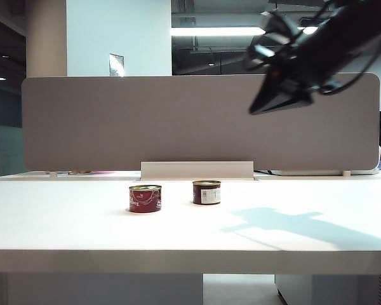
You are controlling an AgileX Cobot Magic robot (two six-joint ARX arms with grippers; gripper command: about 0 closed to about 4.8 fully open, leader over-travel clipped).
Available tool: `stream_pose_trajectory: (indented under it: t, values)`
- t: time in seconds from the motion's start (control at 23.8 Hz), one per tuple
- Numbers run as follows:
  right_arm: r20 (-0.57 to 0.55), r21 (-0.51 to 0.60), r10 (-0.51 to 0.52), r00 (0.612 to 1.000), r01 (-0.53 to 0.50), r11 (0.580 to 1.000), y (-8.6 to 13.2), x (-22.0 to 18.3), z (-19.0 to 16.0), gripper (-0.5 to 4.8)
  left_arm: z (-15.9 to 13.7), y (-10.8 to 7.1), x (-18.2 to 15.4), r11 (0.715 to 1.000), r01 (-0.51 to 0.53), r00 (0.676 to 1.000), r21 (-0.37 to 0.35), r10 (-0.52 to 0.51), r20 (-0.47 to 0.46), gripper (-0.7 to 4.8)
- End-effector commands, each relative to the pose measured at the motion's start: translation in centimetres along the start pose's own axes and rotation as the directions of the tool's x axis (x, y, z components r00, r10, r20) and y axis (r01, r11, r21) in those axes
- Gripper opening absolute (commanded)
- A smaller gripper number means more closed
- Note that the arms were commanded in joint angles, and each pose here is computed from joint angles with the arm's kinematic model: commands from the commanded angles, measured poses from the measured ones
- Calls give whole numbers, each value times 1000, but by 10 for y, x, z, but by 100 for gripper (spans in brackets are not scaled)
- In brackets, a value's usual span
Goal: Stack a can of tomatoes on the right onto the can of tomatoes on the left.
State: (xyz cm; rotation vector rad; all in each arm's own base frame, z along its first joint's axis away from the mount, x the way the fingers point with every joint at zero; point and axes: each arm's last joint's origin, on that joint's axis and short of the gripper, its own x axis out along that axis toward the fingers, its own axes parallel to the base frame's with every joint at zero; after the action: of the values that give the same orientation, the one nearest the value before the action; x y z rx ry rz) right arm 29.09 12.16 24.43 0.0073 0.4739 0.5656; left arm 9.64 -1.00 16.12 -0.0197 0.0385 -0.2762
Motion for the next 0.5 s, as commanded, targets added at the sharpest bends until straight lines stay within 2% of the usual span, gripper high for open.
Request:
stream_pose_trajectory:
  t: [0.04,0.34,0.5]
  values:
    - [-8,-13,21,1000,-21,1000,5,16,8,-4,2,0,0,1000,5,1000,4,-5,11,-6]
    - [-43,-15,25,999,-26,1000,6,45,15,8,2,0,0,1000,4,1000,4,-4,11,-6]
    - [-67,-10,23,997,-24,1000,2,71,18,65,2,0,0,1000,4,1000,3,-4,11,-6]
